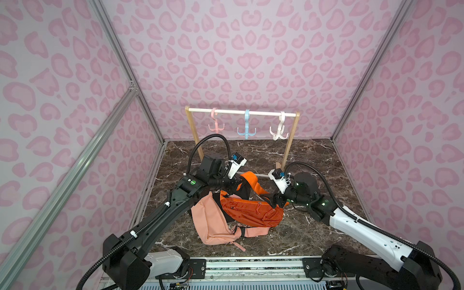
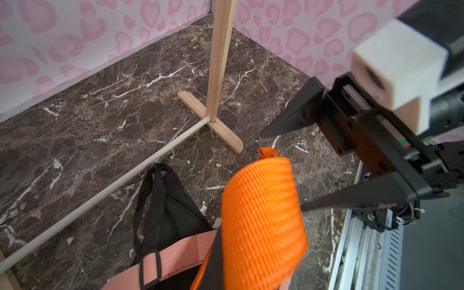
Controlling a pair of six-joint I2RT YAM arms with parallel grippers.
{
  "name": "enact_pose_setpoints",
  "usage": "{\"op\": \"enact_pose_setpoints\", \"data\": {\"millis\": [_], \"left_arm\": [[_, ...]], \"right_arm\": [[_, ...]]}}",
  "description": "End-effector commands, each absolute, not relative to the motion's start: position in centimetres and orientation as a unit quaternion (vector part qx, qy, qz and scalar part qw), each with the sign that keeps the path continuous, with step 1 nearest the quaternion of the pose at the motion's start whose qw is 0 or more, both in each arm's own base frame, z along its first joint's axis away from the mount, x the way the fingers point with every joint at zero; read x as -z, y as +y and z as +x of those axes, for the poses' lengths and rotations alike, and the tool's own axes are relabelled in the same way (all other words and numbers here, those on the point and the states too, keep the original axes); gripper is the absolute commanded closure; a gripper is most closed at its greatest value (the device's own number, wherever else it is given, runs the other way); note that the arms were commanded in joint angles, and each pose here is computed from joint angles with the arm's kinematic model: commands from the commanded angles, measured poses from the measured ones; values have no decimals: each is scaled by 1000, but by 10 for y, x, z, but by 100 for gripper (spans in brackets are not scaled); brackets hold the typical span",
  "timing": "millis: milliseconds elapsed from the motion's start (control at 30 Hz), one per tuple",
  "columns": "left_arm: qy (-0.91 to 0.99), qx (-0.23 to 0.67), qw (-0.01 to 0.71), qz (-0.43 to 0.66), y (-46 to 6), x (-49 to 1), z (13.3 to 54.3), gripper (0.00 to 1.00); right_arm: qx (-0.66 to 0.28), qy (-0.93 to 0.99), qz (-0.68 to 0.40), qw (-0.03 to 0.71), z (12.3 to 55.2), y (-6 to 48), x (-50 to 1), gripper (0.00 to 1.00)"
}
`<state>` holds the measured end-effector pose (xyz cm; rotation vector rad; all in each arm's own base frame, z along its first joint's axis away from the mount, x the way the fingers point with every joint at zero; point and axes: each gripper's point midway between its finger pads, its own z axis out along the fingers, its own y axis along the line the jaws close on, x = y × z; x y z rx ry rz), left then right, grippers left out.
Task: Hang the bag on a hook
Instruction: Pick up the bag from the bag.
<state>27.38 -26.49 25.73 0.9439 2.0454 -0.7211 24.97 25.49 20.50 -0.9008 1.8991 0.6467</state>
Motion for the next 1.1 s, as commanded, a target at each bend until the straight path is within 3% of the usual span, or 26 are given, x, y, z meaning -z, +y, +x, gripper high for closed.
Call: {"op": "enact_pose_setpoints", "data": {"millis": [0, 333, 433, 533, 600, 800, 1067], "left_arm": [[801, 284, 385, 361, -264, -261, 275, 96], [794, 290, 399, 355, -264, -268, 274, 96], [793, 289, 405, 352, -262, -270, 274, 96], [790, 286, 420, 344, -259, -276, 275, 96], [781, 288, 436, 341, -260, -286, 278, 96], [749, 300, 494, 325, -271, -329, 298, 96], [729, 313, 527, 305, -299, -374, 344, 96]], "right_arm": [[-225, 773, -353, 477, 254, 255, -206, 14], [-169, 797, -287, 504, 289, 260, -187, 16], [-140, 815, -266, 495, 301, 256, -182, 24], [-119, 818, -249, 505, 306, 247, -190, 64], [-107, 816, -221, 523, 307, 234, -205, 100], [-78, 790, -191, 578, 306, 199, -276, 100], [-75, 789, -133, 596, 325, 157, -352, 100]]}}
